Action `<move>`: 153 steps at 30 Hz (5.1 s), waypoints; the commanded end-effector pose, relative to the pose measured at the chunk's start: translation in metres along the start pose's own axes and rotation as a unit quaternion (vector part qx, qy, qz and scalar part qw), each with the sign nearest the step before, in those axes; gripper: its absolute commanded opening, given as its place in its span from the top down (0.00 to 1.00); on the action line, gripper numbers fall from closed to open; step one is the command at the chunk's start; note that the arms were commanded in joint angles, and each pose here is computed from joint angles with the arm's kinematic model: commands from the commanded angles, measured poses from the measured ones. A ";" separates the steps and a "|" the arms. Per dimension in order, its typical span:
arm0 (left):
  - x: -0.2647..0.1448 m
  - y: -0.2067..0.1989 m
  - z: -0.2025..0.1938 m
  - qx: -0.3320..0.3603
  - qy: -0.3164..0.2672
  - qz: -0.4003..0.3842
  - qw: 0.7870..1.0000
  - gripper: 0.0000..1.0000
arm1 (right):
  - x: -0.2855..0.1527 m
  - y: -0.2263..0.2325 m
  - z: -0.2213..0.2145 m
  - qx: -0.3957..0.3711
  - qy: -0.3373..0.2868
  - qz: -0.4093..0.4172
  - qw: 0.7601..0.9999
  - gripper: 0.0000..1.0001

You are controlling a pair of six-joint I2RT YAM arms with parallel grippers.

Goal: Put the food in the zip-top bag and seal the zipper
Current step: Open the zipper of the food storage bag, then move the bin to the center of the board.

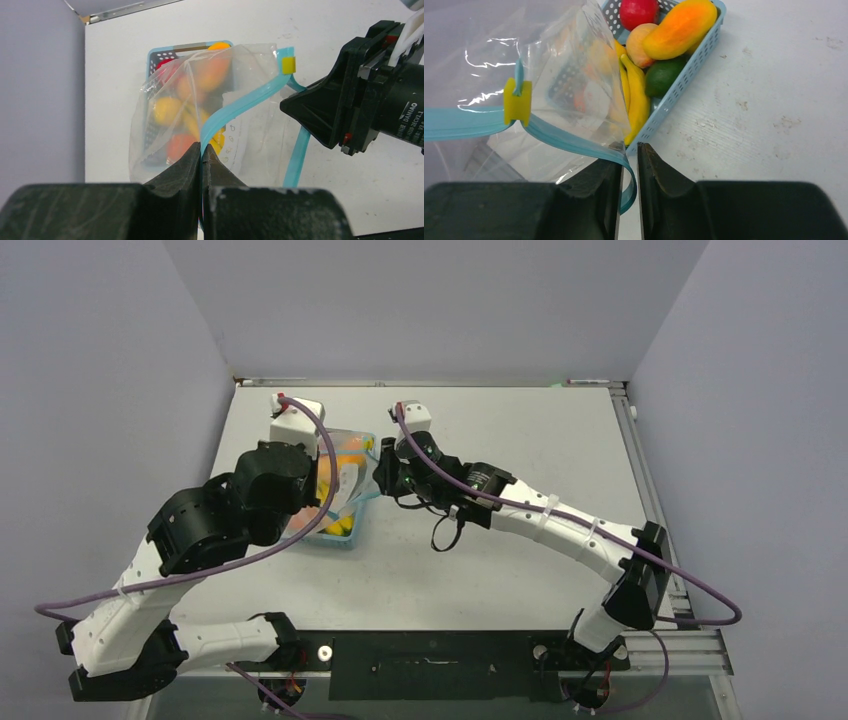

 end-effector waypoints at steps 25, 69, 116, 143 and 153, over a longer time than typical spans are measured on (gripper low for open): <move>-0.012 0.043 -0.005 0.036 -0.024 0.156 0.987 1.00 | -0.001 0.054 0.073 0.025 -0.086 0.175 0.981 0.54; -0.025 0.063 0.001 0.012 -0.057 0.194 0.979 1.00 | 0.069 -0.002 -0.018 -0.025 0.005 -0.064 0.998 0.42; -0.026 0.066 -0.008 -0.003 -0.058 0.165 0.985 1.00 | 0.166 -0.027 -0.084 0.007 0.110 -0.128 0.986 0.95; 0.004 0.035 -0.012 0.007 -0.044 0.134 0.990 1.00 | 0.073 -0.200 -0.105 -0.058 0.229 -0.159 0.959 0.95; 0.018 0.020 -0.015 0.018 -0.036 0.111 0.993 1.00 | 0.038 -0.236 -0.100 -0.056 0.239 -0.238 0.940 0.95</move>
Point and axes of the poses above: each gripper's point midway between its finger pads, its own x axis out along the fingers, its own y axis along the line the jaws close on, z = x × y, the point moved 9 cm from there along -x, back along the fingers, and after that the axes turned 10 degrees about -x, right-handed, at the moved point
